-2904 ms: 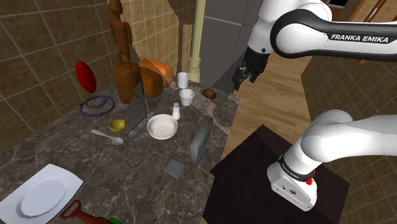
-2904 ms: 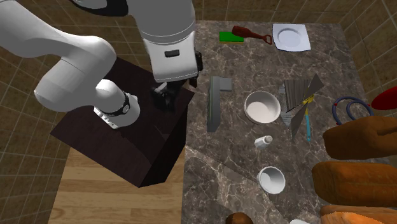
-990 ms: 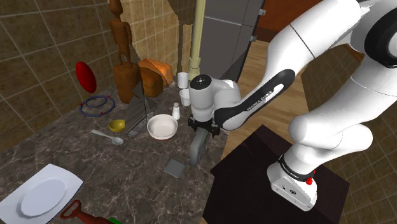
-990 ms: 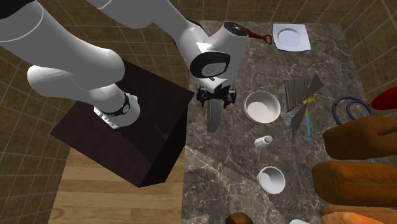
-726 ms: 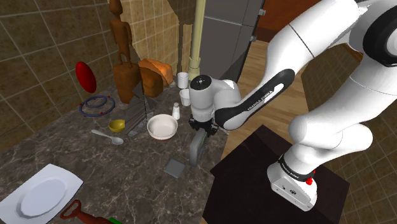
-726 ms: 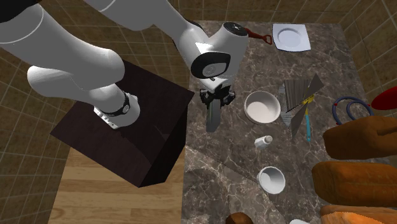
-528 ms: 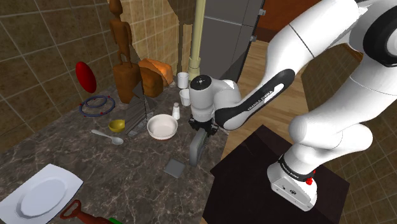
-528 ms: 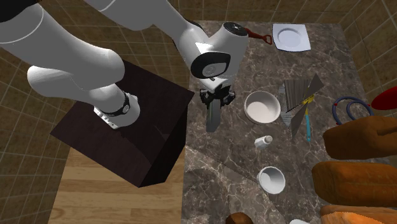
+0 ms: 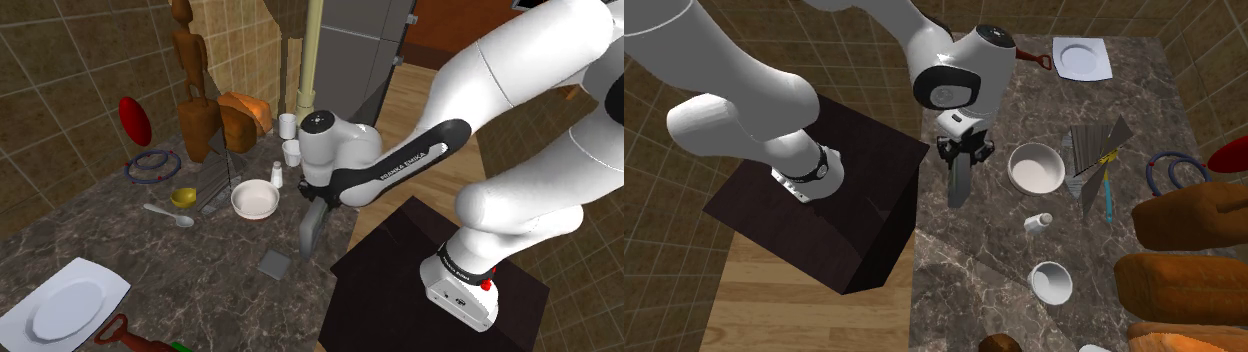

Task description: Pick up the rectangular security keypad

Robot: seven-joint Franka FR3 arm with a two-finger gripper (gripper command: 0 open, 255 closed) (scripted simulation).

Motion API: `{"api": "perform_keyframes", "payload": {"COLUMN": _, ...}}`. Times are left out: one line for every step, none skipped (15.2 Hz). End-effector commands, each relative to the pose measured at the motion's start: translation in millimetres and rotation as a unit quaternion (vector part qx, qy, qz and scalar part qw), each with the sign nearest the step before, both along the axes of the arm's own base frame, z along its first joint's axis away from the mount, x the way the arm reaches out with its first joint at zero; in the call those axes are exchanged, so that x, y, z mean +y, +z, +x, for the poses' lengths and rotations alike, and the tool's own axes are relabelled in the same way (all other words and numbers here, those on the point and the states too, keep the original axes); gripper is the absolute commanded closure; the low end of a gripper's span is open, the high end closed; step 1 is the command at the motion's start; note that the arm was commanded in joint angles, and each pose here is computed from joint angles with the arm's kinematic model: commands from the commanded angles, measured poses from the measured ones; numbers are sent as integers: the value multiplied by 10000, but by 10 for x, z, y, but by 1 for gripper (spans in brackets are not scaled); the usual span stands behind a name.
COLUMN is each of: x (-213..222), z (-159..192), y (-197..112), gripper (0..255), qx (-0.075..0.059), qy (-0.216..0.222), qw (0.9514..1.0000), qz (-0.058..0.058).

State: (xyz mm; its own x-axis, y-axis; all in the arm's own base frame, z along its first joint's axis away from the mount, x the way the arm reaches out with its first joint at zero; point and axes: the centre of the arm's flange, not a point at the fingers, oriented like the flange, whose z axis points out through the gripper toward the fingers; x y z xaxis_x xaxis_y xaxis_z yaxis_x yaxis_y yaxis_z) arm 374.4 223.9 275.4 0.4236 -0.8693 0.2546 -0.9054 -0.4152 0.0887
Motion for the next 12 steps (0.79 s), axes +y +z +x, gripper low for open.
{"api": "perform_keyframes", "payload": {"x": 12, "z": 12, "y": 118, "gripper": 255, "qx": -4, "qy": -1, "qw": 10000, "qz": 31}}
{"api": "perform_keyframes", "payload": {"x": 12, "z": 12, "y": 171, "gripper": 255, "qx": -3, "qy": -1, "qw": 10000, "qz": 31}}
{"api": "perform_keyframes", "payload": {"x": 12, "z": 12, "y": 224, "gripper": 255, "qx": -3, "qy": -1, "qw": 10000, "qz": 31}}
{"api": "perform_keyframes", "payload": {"x": 12, "z": 12, "y": 276, "gripper": 255, "qx": -3, "qy": -1, "qw": 10000, "qz": 31}}
{"api": "perform_keyframes", "payload": {"x": 12, "z": 12, "y": 329, "gripper": 255, "qx": -3, "qy": -1, "qw": 10000, "qz": 31}}
{"api": "perform_keyframes", "payload": {"x": 12, "z": 12, "y": 382, "gripper": 255, "qx": -3, "qy": -1, "qw": 10000, "qz": 31}}
{"api": "perform_keyframes", "payload": {"x": 12, "z": 12, "y": 435, "gripper": 255, "qx": -3, "qy": -1, "qw": 10000, "qz": 31}}
{"api": "perform_keyframes", "payload": {"x": 12, "z": 12, "y": 487, "gripper": 255, "qx": -3, "qy": -1, "qw": 10000, "qz": 31}}
{"api": "perform_keyframes", "payload": {"x": 12, "z": 12, "y": 540, "gripper": 255, "qx": -3, "qy": -1, "qw": 10000, "qz": 31}}
{"api": "perform_keyframes", "payload": {"x": 12, "z": 12, "y": 593, "gripper": 255, "qx": -3, "qy": -1, "qw": 10000, "qz": 31}}
{"api": "perform_keyframes", "payload": {"x": 12, "z": 12, "y": 601, "gripper": 255, "qx": -3, "qy": -1, "qw": 10000, "qz": 31}}
{"api": "perform_keyframes", "payload": {"x": 12, "z": 12, "y": 601, "gripper": 255, "qx": -3, "qy": -1, "qw": 10000, "qz": 31}}
